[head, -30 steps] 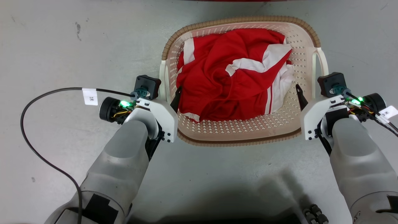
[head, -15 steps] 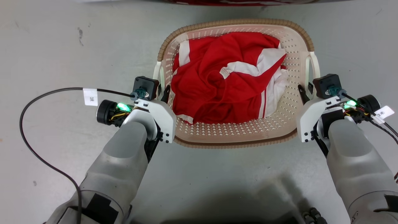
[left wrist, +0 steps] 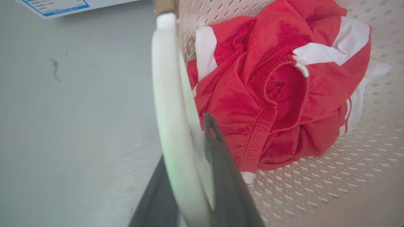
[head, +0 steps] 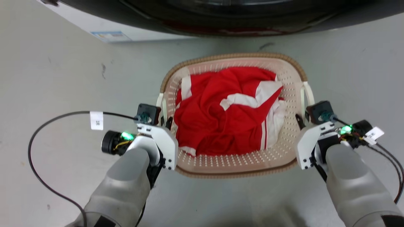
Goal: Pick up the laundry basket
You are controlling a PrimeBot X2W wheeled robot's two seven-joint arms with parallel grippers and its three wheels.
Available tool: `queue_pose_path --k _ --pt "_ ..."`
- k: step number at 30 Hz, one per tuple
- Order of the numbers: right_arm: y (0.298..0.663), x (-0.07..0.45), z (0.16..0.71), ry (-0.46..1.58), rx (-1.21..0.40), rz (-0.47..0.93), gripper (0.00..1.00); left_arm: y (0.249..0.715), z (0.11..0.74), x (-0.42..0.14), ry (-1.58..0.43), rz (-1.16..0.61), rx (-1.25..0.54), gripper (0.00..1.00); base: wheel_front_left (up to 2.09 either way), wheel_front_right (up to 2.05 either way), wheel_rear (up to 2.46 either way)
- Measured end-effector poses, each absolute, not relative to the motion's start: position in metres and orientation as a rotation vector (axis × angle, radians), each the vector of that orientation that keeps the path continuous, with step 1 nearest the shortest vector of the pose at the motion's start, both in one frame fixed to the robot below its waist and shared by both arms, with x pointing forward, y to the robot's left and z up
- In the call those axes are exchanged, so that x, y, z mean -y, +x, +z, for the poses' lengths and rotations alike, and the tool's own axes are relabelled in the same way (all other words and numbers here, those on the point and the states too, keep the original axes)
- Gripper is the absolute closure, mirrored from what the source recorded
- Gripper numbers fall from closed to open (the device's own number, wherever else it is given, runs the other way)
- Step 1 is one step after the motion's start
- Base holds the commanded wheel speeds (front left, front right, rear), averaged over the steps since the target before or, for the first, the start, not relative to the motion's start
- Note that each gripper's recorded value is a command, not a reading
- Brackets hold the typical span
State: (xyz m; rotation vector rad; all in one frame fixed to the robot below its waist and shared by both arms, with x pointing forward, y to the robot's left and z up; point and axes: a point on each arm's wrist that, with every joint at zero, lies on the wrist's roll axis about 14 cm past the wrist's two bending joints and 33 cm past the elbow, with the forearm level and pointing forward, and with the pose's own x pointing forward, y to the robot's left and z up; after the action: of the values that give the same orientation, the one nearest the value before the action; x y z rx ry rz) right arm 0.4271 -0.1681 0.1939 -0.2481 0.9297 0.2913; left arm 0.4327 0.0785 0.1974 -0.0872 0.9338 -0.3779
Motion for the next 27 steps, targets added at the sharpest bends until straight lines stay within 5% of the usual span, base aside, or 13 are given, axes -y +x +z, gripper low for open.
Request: queue_pose_path --k 27 --pt "0.354 0.13 0.292 -0.282 -0.933 0.392 1.0 0.358 0.297 -0.105 -0.047 -0.321 -0.967 1.0 0.0 0.0 0.0"
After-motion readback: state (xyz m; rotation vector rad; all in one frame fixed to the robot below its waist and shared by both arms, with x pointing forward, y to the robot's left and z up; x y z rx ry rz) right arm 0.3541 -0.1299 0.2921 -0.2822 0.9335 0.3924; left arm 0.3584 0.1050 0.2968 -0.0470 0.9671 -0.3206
